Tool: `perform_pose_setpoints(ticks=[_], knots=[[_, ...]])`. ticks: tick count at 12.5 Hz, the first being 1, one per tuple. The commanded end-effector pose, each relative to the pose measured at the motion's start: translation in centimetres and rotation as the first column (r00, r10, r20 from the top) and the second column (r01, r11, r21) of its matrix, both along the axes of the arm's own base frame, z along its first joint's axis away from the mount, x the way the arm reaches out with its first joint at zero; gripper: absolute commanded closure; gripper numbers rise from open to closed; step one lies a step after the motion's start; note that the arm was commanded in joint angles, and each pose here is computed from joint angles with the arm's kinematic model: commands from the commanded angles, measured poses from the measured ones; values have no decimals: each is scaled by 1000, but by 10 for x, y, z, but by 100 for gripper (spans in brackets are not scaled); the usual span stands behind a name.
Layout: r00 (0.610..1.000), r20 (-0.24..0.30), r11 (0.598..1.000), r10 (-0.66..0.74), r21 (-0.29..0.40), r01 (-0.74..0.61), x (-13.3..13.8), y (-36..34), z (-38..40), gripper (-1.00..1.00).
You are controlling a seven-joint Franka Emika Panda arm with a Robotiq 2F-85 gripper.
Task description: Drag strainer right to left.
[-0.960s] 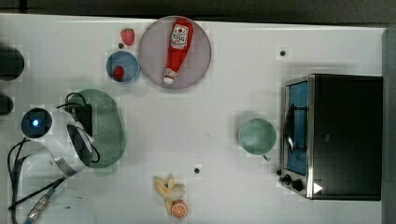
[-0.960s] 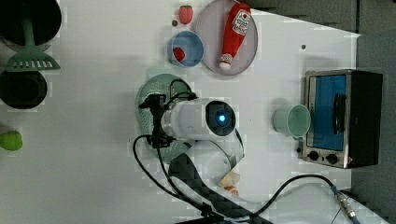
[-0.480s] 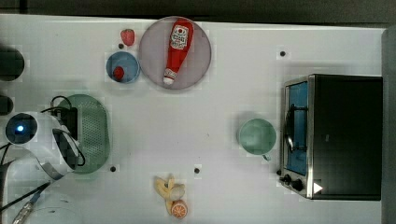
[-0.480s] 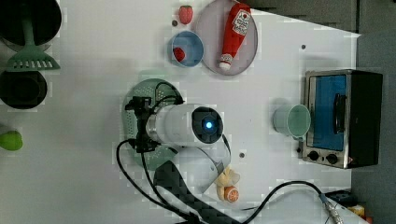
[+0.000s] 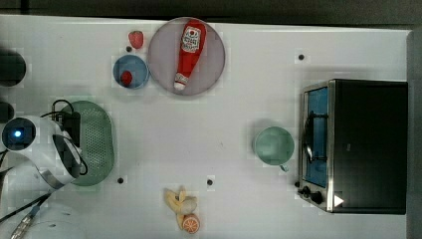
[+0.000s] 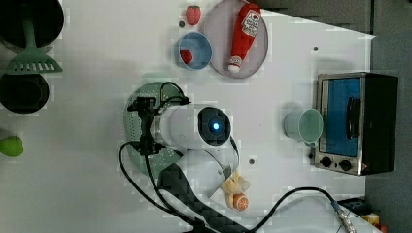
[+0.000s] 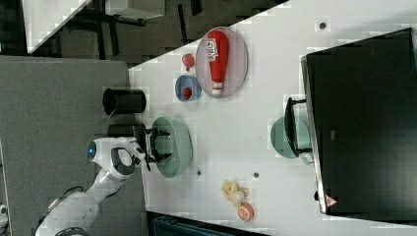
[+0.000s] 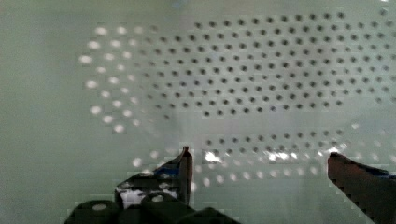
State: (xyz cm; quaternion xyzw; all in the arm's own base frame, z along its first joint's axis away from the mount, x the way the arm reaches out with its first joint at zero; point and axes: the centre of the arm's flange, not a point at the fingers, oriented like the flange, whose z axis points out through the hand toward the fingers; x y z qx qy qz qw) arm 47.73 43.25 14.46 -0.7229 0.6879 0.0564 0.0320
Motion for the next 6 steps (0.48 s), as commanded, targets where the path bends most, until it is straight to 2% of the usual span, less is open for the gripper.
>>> perform_pose_setpoints(ticks=[1, 4, 6], knots=[[1000, -13, 1000, -22, 1, 22, 15, -9, 23, -100], [992, -34, 992, 119, -34, -120, 35, -41, 89, -100], [980, 4, 979, 201, -34, -201, 59, -79, 156, -100]])
